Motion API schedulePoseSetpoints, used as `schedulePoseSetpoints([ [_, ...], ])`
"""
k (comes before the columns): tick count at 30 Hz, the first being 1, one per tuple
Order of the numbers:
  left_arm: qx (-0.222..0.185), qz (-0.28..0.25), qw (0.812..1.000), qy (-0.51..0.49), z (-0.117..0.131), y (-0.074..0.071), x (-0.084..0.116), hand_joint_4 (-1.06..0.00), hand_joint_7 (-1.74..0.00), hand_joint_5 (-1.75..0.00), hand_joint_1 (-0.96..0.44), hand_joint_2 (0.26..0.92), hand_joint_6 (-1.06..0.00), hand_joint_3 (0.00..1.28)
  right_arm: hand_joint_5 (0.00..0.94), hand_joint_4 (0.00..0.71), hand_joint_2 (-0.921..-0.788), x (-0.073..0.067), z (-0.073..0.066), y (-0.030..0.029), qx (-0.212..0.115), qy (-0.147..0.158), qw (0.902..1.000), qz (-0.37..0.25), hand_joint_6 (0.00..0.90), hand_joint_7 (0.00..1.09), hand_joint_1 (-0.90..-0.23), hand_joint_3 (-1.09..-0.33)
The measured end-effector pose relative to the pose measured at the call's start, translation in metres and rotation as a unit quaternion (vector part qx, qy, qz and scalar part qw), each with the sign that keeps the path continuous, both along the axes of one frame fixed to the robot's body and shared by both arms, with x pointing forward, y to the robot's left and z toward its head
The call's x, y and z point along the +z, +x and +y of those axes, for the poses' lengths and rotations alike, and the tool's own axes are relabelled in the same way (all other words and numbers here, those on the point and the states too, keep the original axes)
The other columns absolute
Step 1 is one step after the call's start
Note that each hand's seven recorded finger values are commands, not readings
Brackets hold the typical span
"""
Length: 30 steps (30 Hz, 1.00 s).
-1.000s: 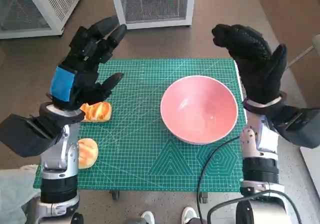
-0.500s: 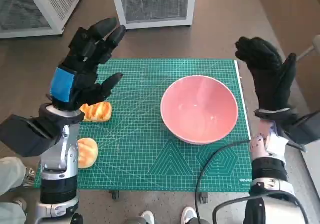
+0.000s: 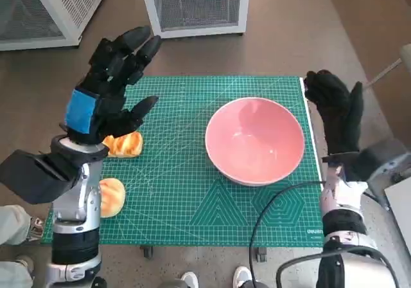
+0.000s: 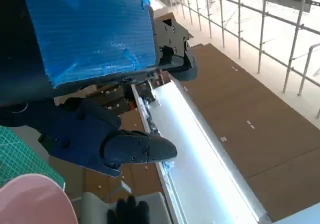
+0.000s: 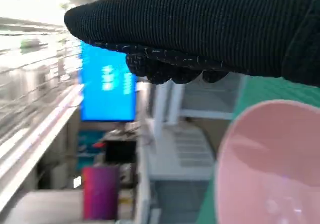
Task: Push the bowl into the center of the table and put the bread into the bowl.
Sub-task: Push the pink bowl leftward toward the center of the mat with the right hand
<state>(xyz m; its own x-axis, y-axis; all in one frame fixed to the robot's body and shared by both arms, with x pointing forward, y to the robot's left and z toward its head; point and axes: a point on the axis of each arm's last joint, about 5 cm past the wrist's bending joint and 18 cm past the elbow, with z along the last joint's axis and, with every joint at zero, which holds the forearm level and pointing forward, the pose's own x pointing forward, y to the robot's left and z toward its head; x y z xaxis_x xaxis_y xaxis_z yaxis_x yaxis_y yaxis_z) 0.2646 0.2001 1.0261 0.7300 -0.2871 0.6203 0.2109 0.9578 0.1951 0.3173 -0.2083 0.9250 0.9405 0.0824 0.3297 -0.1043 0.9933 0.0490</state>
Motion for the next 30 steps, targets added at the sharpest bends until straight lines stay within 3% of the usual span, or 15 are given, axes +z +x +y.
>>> schedulePoseSetpoints([
  [12, 0.006, 0.002, 1.000, -0.002, 0.002, -0.002, -0.002, -0.39, -0.57, 0.00, -0.49, 0.921, -0.19, 0.30, 0.008, 0.249, -0.921, -0.022, 0.021, -0.0037, 0.001, 0.008, 0.9957, 0.092, 0.361, 0.05, -0.573, -0.660],
  [30, 0.011, 0.002, 1.000, 0.000, 0.004, -0.009, -0.005, -0.37, -0.57, 0.00, -0.50, 0.921, -0.19, 0.30, 0.001, 0.245, -0.921, -0.030, 0.048, -0.0028, 0.042, 0.021, 0.9888, 0.142, 0.367, 0.04, -0.588, -0.634],
])
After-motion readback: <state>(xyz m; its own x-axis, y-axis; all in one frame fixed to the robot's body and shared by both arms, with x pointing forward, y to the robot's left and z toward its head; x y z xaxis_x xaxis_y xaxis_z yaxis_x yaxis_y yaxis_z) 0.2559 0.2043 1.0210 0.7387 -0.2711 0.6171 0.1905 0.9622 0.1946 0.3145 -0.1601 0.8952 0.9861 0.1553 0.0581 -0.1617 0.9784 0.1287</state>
